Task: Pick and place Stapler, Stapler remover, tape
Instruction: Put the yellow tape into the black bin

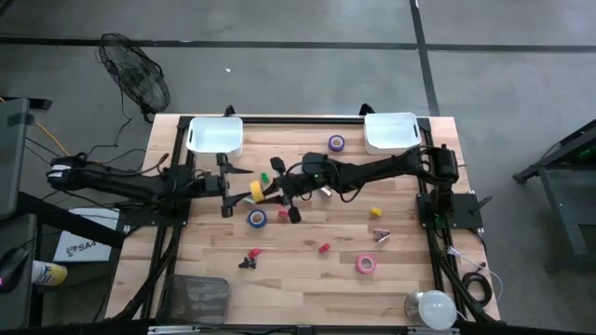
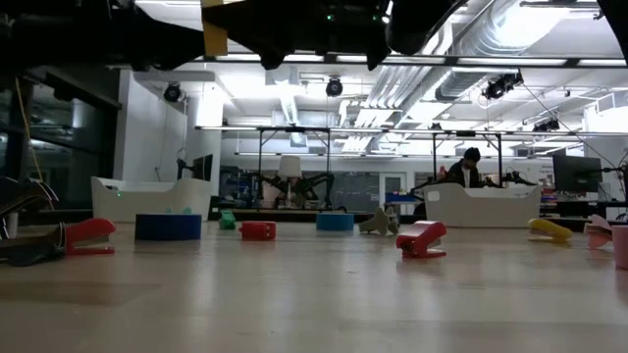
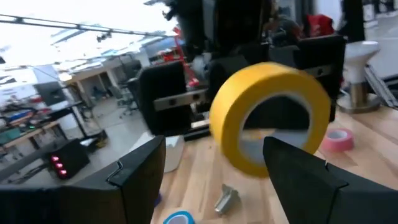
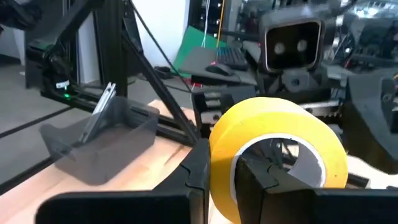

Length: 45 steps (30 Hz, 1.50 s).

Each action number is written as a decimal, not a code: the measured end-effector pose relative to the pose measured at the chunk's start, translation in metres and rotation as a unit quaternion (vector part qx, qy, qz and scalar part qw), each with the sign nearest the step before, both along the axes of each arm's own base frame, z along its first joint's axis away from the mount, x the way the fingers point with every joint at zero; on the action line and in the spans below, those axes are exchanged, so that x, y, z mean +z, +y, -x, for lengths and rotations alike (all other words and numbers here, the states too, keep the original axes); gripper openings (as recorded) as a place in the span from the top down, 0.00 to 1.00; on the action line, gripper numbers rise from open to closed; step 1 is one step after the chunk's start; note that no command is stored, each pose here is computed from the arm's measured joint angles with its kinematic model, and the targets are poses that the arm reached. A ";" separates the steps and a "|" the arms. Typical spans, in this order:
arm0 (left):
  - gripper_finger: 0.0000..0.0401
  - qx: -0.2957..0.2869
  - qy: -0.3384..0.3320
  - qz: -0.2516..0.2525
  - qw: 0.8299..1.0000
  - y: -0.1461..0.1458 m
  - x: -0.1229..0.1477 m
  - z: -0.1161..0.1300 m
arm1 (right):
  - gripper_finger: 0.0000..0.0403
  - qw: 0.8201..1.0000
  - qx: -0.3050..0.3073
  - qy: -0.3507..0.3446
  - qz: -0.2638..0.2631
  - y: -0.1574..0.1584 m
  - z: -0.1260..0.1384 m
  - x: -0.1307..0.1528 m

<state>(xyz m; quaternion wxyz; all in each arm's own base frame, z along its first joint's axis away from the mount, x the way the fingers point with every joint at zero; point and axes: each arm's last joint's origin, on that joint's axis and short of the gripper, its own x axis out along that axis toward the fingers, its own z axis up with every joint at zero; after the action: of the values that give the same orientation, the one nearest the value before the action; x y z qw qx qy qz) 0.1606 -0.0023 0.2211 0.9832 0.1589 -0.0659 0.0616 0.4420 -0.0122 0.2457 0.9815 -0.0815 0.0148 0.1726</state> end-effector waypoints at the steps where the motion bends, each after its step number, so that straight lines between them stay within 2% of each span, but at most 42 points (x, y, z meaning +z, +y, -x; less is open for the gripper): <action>1: 0.34 -0.001 0.005 0.000 1.000 0.000 0.001 -0.003 | 0.91 1.000 0.000 0.005 0.000 0.000 0.000 -0.001; 9: 0.34 0.028 0.030 0.002 0.999 0.001 0.002 -0.018 | 0.91 1.000 0.003 0.023 -0.001 0.005 0.000 -0.005; 13: 0.40 0.029 0.030 -0.001 0.999 0.001 0.003 -0.019 | 0.91 0.999 0.004 0.033 -0.003 0.006 0.001 -0.006; 17: 0.54 0.029 0.030 -0.002 0.999 0.001 0.003 -0.019 | 0.91 0.999 0.002 0.036 -0.010 0.006 0.001 -0.006; 24: 0.90 0.021 0.031 -0.009 0.999 0.000 0.003 -0.020 | 0.92 0.999 -0.010 0.034 -0.010 0.005 0.000 -0.006; 25: 0.92 0.023 0.031 -0.009 0.999 0.000 0.003 -0.020 | 0.92 0.999 -0.015 0.034 -0.010 0.005 0.000 -0.006; 29: 0.92 0.024 0.033 -0.009 0.999 0.001 0.003 -0.020 | 0.89 0.998 -0.042 0.042 -0.026 0.004 0.000 -0.006; 36: 0.92 0.023 0.041 -0.016 0.999 0.000 0.002 -0.020 | 0.67 0.995 -0.061 0.062 -0.049 0.004 0.001 -0.006; 45: 0.92 0.022 0.054 -0.019 0.998 0.000 -0.001 -0.019 | 0.51 0.981 -0.146 0.125 -0.033 0.000 0.027 0.023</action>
<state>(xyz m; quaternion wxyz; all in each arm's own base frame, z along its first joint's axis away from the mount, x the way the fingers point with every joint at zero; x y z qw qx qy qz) 0.1799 -0.0018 0.2206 0.9805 0.1818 -0.0105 0.0738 0.4154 -0.0122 0.2687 0.9887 -0.0242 0.1435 0.0366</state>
